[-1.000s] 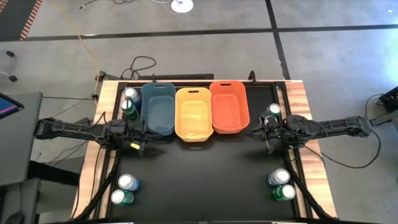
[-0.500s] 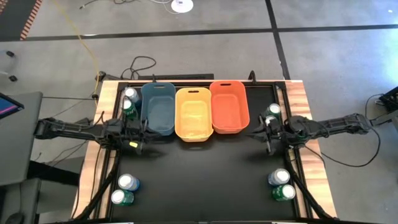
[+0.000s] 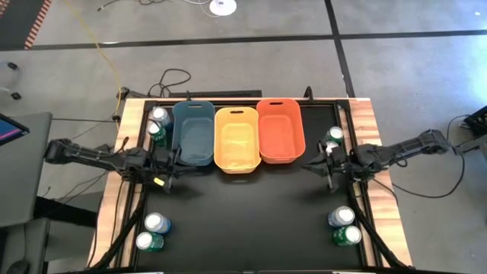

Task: Sort soda cans
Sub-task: Put the blue/white soda can into the blue bin

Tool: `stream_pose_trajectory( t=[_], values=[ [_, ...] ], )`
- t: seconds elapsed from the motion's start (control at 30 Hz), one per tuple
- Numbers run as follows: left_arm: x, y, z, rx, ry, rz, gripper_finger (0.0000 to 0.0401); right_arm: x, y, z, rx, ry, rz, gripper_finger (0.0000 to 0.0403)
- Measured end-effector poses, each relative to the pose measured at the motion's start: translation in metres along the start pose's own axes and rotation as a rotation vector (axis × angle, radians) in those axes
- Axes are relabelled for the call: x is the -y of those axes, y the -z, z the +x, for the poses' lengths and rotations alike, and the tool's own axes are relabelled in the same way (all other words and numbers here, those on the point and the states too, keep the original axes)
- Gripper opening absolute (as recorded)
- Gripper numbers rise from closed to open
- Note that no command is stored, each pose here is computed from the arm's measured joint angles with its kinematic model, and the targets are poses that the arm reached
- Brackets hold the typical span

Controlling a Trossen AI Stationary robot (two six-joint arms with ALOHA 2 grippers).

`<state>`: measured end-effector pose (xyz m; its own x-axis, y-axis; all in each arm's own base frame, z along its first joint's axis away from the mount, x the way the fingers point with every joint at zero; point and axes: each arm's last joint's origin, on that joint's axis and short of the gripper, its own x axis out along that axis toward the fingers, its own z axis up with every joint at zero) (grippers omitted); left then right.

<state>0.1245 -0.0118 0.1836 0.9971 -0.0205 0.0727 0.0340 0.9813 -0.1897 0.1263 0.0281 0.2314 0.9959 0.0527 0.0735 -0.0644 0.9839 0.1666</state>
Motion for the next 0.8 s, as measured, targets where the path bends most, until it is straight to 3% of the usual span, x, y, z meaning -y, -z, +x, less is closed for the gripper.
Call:
stream_pose_trajectory(
  t=[0.2, 0.37, 0.57, 0.67, 0.8],
  values=[
    [0.005, -0.013, 0.003, -0.062, 0.007, -0.055, 0.0000, -0.006, -0.002, 0.008, 0.025, -0.034, 0.155, 0.0033],
    [0.017, -0.028, 0.005, -0.200, 0.045, -0.114, 0.0003, -0.011, 0.013, 0.013, -0.111, -0.043, 0.242, 0.0033],
    [0.035, -0.055, 0.005, -0.389, 0.079, -0.171, 0.0054, -0.017, 0.020, 0.020, -0.135, -0.035, 0.237, 0.0033],
    [0.040, -0.077, 0.003, -0.462, 0.025, -0.171, 0.0093, -0.017, 0.020, 0.024, -0.110, -0.016, 0.237, 0.0033],
    [0.037, -0.103, -0.007, -0.575, -0.145, -0.136, 0.0137, -0.016, 0.022, 0.030, -0.104, 0.000, 0.266, 0.0033]
  ],
)
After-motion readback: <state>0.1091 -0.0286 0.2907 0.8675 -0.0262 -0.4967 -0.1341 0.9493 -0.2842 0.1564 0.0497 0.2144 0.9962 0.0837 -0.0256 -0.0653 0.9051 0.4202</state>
